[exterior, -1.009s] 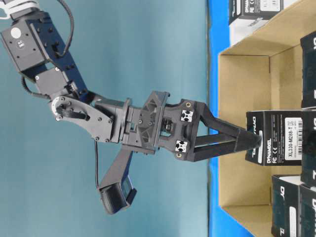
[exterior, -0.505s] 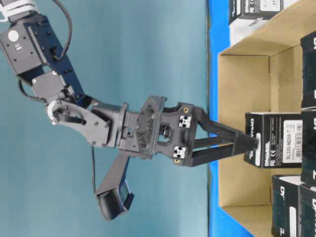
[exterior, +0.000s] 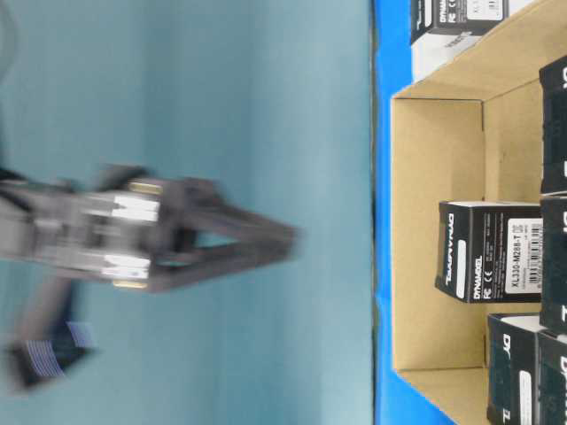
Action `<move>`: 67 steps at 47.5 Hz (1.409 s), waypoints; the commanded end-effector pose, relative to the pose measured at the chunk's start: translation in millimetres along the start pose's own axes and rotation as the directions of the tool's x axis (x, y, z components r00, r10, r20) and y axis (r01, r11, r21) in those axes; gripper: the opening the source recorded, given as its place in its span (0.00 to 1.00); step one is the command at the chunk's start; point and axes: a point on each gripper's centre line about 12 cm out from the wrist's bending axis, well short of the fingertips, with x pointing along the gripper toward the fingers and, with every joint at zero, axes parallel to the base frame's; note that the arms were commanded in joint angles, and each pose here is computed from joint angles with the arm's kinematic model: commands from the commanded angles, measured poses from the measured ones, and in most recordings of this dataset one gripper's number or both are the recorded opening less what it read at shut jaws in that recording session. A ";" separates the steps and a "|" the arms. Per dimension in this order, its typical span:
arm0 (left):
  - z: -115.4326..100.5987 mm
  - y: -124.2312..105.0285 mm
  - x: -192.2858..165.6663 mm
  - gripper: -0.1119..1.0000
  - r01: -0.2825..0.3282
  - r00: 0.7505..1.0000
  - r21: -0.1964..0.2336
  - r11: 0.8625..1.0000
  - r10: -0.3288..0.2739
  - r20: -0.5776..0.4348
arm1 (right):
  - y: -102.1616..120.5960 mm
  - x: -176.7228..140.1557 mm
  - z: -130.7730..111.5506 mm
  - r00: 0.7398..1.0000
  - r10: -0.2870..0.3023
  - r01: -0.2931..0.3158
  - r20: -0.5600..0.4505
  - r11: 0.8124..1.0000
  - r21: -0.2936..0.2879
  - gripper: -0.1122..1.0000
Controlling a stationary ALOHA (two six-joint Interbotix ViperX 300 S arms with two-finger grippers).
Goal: Pick the box from inside the cardboard box.
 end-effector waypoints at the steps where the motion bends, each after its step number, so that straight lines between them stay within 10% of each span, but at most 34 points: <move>1: 12.3 -0.1 -2.6 0.04 -0.001 0.999 -0.001 1.000 0.001 0.032 | 11.3 -36.1 4.1 0.999 -0.013 0.014 0.045 0.999 -0.033 1.00; 30: 16.6 -0.2 -5.6 0.04 0.000 0.999 -0.007 1.000 0.000 0.049 | 36.7 -112.4 13.1 0.993 -0.089 0.096 0.082 0.991 -0.090 1.00; 67: 17.2 -0.9 -5.8 0.04 0.004 0.999 -0.001 1.000 -0.003 0.051 | 11.4 40.0 -9.9 0.994 -0.086 0.089 0.073 0.996 -0.034 1.00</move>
